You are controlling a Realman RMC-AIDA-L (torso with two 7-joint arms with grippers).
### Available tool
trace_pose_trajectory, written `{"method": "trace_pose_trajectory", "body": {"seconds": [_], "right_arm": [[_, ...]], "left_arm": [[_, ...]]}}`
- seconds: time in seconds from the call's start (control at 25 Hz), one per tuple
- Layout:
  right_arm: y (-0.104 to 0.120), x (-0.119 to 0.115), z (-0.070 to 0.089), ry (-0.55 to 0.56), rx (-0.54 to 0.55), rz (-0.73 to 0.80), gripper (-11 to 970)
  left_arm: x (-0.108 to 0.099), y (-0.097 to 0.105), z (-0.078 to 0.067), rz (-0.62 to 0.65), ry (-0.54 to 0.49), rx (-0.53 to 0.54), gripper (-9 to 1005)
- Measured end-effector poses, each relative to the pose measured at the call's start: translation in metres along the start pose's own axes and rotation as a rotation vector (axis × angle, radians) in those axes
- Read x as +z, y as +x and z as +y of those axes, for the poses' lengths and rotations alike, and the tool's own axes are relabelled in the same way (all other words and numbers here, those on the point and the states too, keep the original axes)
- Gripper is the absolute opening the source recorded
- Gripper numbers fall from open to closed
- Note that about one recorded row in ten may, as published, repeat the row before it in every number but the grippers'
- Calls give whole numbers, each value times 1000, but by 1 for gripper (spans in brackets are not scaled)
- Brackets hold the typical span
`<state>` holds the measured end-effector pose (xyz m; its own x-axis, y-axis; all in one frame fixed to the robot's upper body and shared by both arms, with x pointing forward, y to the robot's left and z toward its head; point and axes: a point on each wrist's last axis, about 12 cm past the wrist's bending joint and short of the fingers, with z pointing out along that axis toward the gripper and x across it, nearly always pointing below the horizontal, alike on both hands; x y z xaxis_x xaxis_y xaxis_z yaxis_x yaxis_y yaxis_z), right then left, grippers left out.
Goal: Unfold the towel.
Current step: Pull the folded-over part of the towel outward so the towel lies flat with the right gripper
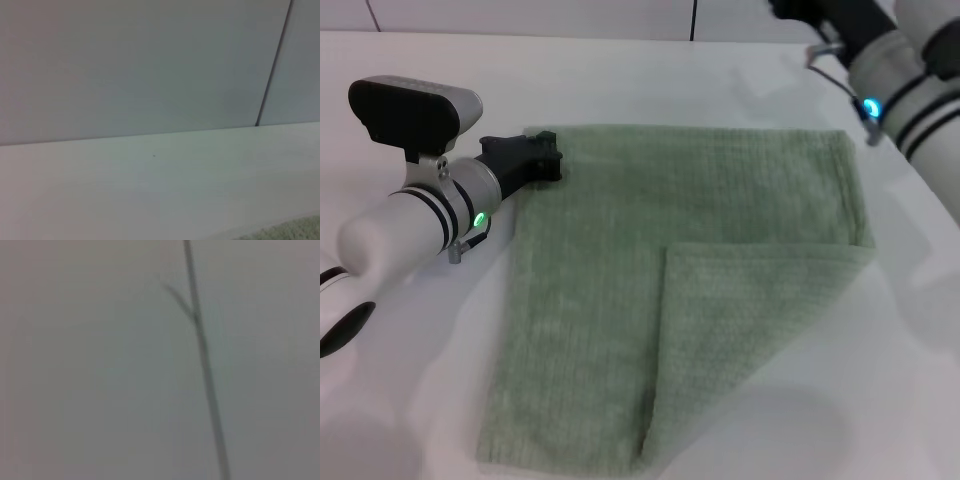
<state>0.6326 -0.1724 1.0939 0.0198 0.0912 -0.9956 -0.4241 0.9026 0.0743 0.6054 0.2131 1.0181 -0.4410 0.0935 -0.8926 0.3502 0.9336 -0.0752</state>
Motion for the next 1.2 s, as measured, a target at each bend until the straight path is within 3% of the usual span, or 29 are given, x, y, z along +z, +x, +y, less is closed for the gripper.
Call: {"method": "trace_pose_trajectory", "body": {"seconds": [0.2,0.56,1.2], "right_arm": [[-10,19,14,-158,79,79,775],[-25,31,14,-373,181,275,767],[-41,33,18,-547,180,496,753]], "left_arm": [[-1,1,0,-2,-1,-6,-1],[-1,2,1,-3,-3,-10,-1],[-1,3,0,4,-2,-6,-1]]}}
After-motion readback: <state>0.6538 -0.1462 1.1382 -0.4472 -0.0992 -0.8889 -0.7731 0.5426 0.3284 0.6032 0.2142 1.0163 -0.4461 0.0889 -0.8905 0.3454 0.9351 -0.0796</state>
